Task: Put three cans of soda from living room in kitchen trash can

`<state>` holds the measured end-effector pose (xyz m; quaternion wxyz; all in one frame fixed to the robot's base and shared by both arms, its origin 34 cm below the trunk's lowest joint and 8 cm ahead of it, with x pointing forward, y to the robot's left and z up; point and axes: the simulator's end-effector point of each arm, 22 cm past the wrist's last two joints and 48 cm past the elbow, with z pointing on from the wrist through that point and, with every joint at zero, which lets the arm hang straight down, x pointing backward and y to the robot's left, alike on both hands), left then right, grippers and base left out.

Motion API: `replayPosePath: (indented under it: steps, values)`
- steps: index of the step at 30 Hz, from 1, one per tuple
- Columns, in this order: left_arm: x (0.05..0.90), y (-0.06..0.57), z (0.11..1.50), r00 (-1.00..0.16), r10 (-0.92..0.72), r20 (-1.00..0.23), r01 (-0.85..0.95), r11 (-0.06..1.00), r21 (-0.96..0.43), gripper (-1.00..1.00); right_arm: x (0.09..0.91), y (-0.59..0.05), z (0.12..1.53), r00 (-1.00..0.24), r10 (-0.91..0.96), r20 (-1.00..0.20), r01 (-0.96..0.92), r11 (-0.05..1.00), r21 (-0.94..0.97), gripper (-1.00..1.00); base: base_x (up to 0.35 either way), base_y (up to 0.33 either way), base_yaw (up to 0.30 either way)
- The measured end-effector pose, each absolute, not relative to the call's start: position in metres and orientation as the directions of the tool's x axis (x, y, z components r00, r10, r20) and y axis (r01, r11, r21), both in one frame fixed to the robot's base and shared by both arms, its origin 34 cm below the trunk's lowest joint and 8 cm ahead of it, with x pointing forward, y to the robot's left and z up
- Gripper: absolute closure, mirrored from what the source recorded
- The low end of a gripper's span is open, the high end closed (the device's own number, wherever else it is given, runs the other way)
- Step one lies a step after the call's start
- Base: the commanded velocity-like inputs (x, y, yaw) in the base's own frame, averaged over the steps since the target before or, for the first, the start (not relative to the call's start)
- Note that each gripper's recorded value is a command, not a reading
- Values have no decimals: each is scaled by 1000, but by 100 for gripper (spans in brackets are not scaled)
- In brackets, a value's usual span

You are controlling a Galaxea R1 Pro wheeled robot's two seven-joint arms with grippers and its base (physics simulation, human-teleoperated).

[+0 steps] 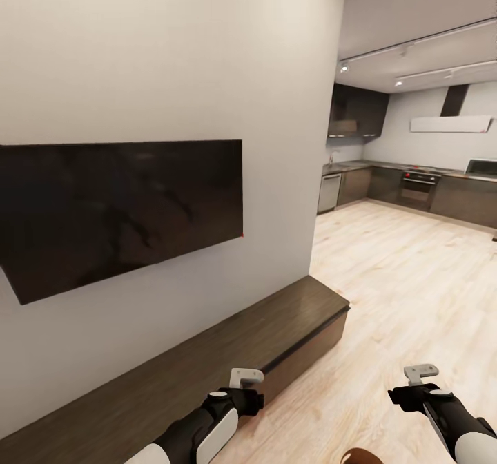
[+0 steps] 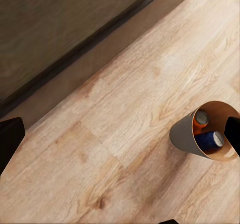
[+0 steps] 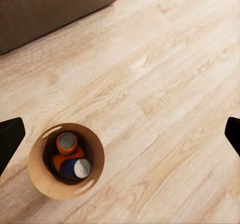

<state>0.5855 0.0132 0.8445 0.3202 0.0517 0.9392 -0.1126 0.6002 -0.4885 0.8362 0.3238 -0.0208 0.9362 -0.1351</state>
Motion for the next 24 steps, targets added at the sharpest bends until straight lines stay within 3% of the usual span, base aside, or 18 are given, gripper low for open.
replayPosePath:
  steps: [24]
  values:
    - [588, 13, 852, -779, 25, -626, 172, 969, -175, -100, 602, -489, 844, -783, -126, -609, 52, 963, -266, -100, 0, 0, 18]
